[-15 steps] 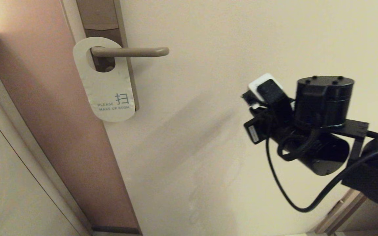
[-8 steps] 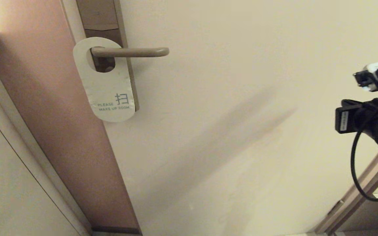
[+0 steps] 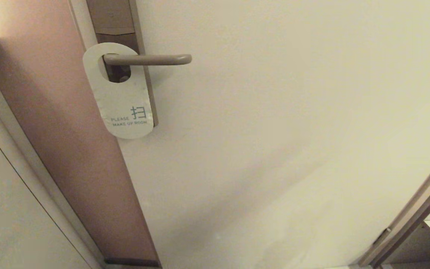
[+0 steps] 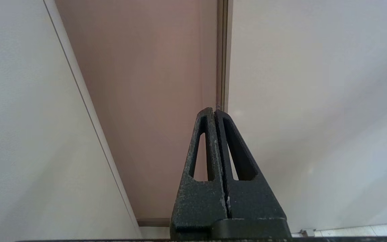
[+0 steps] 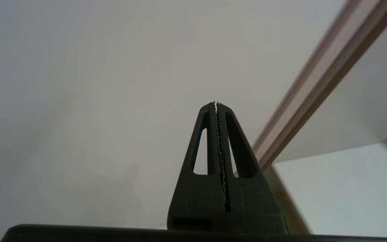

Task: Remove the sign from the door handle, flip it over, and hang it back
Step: Take down the sign

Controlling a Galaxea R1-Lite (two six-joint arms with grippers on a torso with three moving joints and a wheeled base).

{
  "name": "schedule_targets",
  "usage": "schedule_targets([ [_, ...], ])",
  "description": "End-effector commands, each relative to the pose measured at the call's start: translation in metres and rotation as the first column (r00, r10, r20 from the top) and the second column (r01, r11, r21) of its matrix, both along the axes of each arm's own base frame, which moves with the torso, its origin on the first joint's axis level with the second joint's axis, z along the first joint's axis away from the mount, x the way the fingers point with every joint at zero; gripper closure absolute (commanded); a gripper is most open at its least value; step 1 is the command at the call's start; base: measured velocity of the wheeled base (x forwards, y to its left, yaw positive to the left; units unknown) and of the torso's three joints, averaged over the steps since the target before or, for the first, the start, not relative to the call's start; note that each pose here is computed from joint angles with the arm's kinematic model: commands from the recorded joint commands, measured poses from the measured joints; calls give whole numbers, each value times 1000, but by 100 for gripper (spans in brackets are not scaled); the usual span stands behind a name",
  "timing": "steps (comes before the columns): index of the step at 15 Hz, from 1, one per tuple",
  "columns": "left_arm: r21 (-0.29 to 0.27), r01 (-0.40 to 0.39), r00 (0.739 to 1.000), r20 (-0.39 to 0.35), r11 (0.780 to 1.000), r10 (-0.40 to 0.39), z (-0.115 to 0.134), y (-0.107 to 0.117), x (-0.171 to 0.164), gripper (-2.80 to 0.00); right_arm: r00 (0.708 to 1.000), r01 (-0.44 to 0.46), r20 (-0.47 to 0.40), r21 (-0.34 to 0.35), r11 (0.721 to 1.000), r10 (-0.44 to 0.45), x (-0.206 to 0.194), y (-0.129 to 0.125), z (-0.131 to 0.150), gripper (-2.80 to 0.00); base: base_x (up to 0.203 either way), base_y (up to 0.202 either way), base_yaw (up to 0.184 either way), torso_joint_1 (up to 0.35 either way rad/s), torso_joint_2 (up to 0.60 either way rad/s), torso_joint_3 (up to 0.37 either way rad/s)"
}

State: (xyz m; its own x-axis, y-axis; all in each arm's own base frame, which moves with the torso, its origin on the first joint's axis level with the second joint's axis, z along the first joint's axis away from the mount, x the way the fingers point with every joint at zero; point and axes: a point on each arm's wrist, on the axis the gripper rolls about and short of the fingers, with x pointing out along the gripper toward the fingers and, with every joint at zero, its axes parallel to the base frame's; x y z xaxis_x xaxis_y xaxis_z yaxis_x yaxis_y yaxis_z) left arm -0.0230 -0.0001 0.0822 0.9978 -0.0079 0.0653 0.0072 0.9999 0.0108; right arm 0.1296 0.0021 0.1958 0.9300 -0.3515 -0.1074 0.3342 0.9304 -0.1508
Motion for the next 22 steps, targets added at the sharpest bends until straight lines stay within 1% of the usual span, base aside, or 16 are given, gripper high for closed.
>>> schedule_targets([
  [1,0,0,1000,1,1000,0,0,0,0,0,998,-12,67,15,1000,11,-38,-5,-12,0,0,0,0,0,0,0],
  [5,0,0,1000,1,1000,0,0,0,0,0,990,-105,98,25,994,102,-88,-7,-60,0,0,0,0,0,0,0],
  [6,0,0,1000,1,1000,0,0,0,0,0,984,-145,109,25,989,142,-94,-6,-65,0,0,0,0,0,0,0],
  [8,0,0,1000,1,1000,0,0,0,0,0,972,-218,91,32,975,215,-108,-5,-76,0,0,0,0,0,0,0],
  [10,0,0,1000,1,1000,0,0,0,0,0,969,-242,61,45,969,240,-121,-4,-90,0,0,0,0,0,0,0],
  [11,0,0,1000,1,1000,0,0,0,0,0,971,-241,13,61,969,240,-126,-4,-99,0,0,0,0,0,0,0],
  [12,0,0,1000,1,1000,0,0,0,0,0,972,-235,-13,83,968,237,-128,-3,-104,0,0,0,0,0,0,0],
  [13,0,0,1000,1,1000,0,0,0,0,0,969,-243,-7,103,964,245,-128,-3,-104,0,0,0,0,0,0,0],
  [15,0,0,1000,1,1000,0,0,0,0,0,959,-281,-2,120,952,283,-134,-3,-110,0,0,0,0,0,0,0],
  [17,0,0,1000,1,1000,0,0,0,0,0,950,-312,25,116,943,312,-140,-2,-114,0,0,0,0,0,0,0],
  [20,0,0,1000,1,1000,0,0,0,0,0,934,-343,132,80,936,332,-152,-2,-120,0,0,0,0,0,0,0],
  [22,0,0,1000,1,1000,0,0,0,0,0,931,-349,144,80,934,336,-152,-2,-120,0,0,0,0,0,0,0],
])
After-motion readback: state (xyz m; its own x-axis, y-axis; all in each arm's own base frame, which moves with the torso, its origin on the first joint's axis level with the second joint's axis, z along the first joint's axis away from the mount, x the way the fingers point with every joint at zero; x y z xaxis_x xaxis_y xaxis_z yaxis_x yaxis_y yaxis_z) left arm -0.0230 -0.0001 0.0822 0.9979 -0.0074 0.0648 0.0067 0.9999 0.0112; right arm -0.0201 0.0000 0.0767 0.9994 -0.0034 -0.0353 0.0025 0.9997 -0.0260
